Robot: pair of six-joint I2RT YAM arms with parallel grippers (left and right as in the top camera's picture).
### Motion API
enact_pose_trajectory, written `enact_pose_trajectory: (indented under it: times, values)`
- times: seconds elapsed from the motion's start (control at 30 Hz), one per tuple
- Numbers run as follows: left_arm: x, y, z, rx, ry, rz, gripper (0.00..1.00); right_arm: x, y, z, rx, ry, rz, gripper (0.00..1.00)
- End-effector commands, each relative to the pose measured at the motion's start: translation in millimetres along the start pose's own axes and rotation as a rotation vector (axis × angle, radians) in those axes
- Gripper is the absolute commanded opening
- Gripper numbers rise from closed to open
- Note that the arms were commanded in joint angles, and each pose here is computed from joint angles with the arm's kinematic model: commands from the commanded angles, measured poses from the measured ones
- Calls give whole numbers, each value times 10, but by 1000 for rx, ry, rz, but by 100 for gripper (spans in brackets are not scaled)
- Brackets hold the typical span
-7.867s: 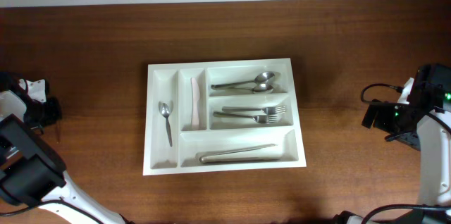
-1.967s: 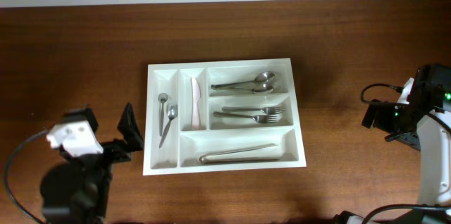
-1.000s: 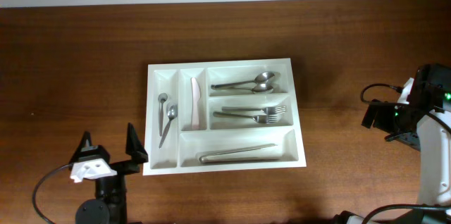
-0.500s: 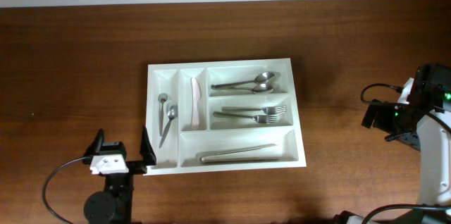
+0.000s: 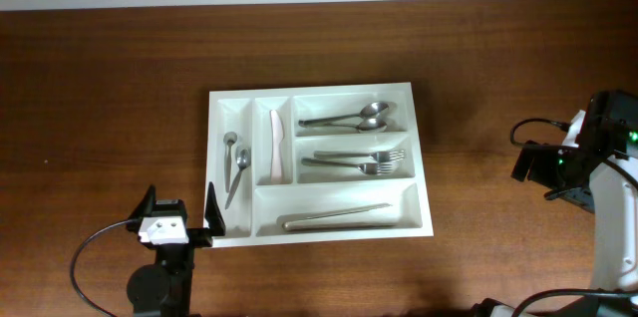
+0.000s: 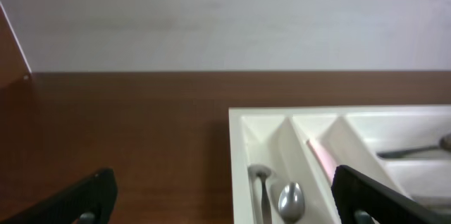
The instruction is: Pack container
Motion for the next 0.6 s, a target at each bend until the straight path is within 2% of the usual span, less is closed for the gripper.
enact_pose_trajectory:
  times: [0.0, 0.1, 0.57]
  values:
    - [0, 9, -22, 33, 4, 0, 99, 4, -26, 5, 1, 2, -17, 99]
    - [0, 9, -23, 80, 4, 0, 99, 4, -27, 4, 1, 3, -17, 99]
    - [0, 1, -22, 80, 4, -11, 99, 4, -27, 4, 1, 3, -17, 99]
Point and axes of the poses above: each gripper's point midway between its finger pads, its own x axis out along the fingers, its own y axis along the line the jaws close on, z = x × y, the point moved 10 cm from there along -x, back along the fingers, and after that the axes turned 14 degrees about -x, right-handed, at the moved point
